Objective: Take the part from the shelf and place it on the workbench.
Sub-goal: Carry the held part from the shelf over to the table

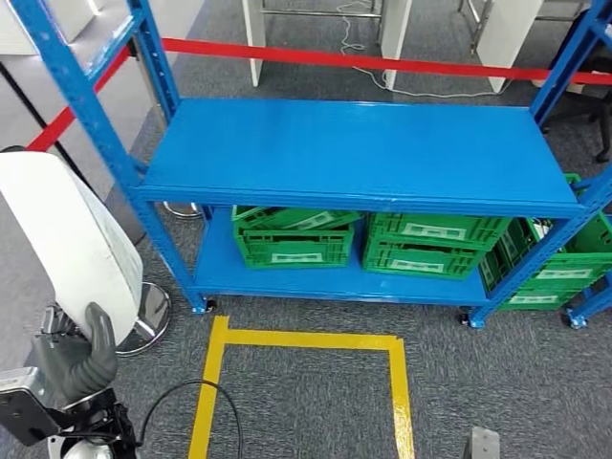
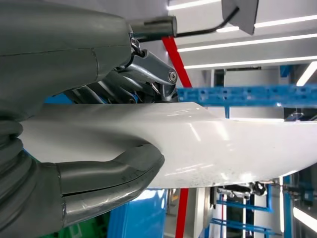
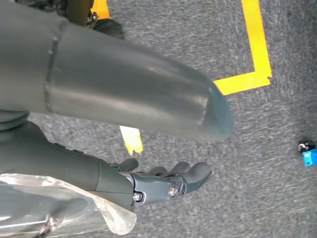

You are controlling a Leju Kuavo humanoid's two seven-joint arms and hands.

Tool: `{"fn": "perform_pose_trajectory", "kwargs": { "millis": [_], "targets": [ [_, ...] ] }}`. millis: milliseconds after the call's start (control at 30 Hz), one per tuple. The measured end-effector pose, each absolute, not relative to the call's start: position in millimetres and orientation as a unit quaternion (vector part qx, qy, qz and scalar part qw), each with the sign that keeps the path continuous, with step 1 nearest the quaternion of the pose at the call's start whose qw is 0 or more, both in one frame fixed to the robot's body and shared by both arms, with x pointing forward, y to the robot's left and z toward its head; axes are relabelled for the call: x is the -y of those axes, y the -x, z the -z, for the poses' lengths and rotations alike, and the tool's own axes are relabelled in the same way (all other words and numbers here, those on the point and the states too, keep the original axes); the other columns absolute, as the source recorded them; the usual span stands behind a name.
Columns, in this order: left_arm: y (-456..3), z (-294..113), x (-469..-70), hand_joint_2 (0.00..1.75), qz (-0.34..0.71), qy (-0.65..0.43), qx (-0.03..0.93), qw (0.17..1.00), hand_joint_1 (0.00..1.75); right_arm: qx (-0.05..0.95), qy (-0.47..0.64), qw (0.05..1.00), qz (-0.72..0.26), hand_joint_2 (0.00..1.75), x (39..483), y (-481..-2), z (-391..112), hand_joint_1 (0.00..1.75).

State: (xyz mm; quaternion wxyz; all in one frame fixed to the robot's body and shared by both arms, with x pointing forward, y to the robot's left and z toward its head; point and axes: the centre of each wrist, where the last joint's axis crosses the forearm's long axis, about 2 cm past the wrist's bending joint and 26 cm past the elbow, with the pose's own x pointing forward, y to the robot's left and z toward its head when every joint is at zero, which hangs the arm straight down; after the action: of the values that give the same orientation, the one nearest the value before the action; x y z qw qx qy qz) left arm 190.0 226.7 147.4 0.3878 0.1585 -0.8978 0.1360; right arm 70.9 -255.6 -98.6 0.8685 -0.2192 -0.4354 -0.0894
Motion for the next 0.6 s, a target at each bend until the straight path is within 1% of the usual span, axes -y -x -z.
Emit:
{"fn": "perform_pose_trajectory", "kwargs": {
  "millis": [200, 367, 600],
  "targets": [
    [-190, -147, -227, 1.75, -0.136, -0.158, 0.897, 0.389, 1.75, 0.454, 0.212, 0.861, 0.09, 0.0, 255, -76, 96, 0.0],
    [-190, -147, -227, 1.75, -0.136, -0.157, 0.898, 0.388, 1.75, 0.48, 0.183, 0.852, 0.1, 0.0, 254, -87, 91, 0.0],
    [-190, -147, -228, 1.75, -0.135, -0.161, 0.897, 0.388, 1.75, 0.483, 0.167, 0.854, 0.095, 0.0, 249, -81, 91, 0.0]
  ]
}}
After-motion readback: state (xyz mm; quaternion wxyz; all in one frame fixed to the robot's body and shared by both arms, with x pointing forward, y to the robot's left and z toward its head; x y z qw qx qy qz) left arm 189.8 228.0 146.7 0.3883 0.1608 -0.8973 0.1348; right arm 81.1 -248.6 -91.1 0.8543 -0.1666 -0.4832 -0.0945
